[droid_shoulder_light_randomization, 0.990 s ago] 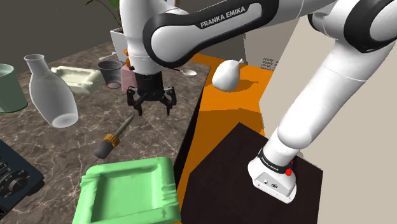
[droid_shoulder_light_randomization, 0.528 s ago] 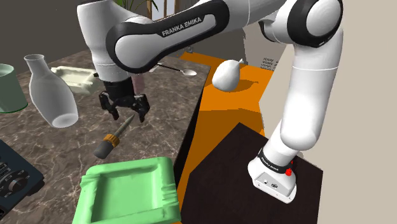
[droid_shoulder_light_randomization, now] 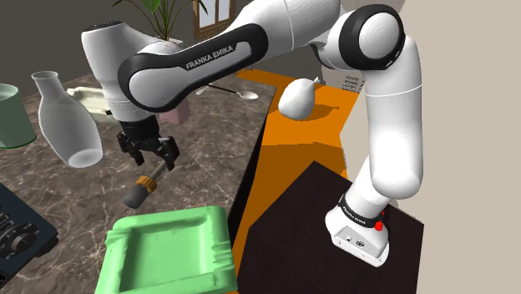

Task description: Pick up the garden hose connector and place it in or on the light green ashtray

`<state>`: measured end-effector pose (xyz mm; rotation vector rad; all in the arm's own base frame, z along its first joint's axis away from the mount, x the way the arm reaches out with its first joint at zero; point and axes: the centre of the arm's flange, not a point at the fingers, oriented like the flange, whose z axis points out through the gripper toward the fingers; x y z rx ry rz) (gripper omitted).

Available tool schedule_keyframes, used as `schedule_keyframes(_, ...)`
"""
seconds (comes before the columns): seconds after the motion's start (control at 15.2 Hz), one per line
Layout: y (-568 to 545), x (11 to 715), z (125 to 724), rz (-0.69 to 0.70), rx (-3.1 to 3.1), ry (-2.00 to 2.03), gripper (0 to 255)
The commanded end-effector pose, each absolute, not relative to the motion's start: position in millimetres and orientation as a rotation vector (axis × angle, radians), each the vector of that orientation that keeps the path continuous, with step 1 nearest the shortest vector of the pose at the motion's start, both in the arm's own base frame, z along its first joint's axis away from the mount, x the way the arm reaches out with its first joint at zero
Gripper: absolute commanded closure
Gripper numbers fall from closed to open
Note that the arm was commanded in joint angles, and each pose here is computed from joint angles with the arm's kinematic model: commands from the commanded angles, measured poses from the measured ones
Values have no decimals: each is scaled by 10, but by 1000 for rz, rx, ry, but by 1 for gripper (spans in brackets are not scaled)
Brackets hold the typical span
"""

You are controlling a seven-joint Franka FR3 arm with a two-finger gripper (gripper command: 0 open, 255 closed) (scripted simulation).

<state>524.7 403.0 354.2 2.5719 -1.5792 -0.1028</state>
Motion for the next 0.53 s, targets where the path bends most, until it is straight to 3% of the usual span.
schedule_keyframes(0.0,4026,5234,3436,-103,2571,-1581,0)
schedule_keyframes(0.46,4021,5224,3354,-103,2571,-1581,0)
